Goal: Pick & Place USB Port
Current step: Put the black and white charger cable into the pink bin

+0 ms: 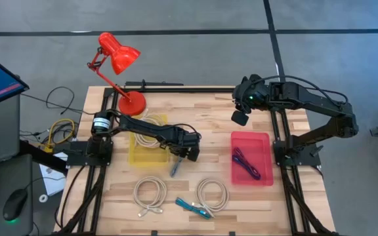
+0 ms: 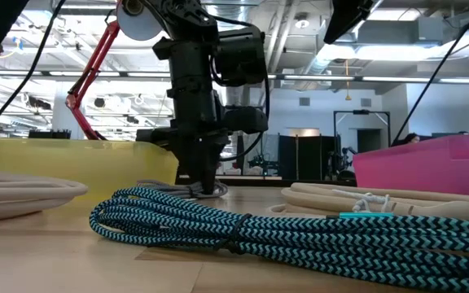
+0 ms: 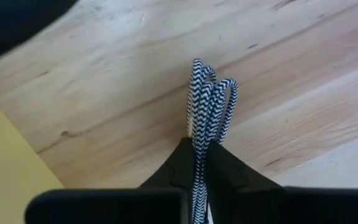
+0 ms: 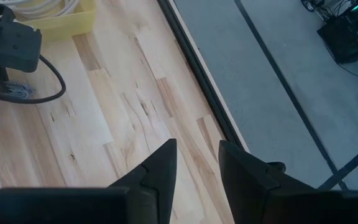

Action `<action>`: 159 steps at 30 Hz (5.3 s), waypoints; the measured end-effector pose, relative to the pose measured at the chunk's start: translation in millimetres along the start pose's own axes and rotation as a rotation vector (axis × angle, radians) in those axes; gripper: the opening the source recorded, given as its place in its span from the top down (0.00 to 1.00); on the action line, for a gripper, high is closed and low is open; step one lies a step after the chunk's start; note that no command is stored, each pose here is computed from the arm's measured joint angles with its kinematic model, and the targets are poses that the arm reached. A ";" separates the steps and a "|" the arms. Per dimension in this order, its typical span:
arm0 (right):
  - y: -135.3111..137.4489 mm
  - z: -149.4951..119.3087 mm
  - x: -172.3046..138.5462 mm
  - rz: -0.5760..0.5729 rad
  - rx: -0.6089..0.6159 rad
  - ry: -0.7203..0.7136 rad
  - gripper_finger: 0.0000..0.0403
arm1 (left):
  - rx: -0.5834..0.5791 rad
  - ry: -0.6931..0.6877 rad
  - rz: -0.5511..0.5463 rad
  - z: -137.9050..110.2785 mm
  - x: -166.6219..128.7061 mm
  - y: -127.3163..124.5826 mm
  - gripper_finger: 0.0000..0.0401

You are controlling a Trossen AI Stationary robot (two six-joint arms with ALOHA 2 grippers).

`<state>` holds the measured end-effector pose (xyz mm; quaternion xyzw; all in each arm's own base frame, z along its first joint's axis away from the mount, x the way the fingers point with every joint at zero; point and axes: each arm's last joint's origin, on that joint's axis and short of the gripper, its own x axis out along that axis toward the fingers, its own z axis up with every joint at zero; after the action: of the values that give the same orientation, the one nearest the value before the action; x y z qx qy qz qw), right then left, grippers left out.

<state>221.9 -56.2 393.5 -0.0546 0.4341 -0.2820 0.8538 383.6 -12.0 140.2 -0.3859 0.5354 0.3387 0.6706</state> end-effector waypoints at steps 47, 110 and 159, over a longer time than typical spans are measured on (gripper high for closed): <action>6.8 -42.3 -21.2 0.499 0.305 -0.441 0.81 | 0.422 -1.056 -0.483 13.2 -240.0 10.6 0.96; 93.6 17.0 71.1 0.589 0.345 -0.631 0.96 | 0.421 -1.076 -0.571 13.6 -246.2 7.4 0.90; 100.7 -159.0 -4.9 0.140 0.840 0.485 0.99 | 0.502 -1.077 -0.501 -13.5 -302.2 71.8 0.73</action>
<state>140.6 54.6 264.8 0.3913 0.4719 -0.3791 0.6932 255.5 -2.3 423.2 -0.1065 0.0805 0.1823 0.9741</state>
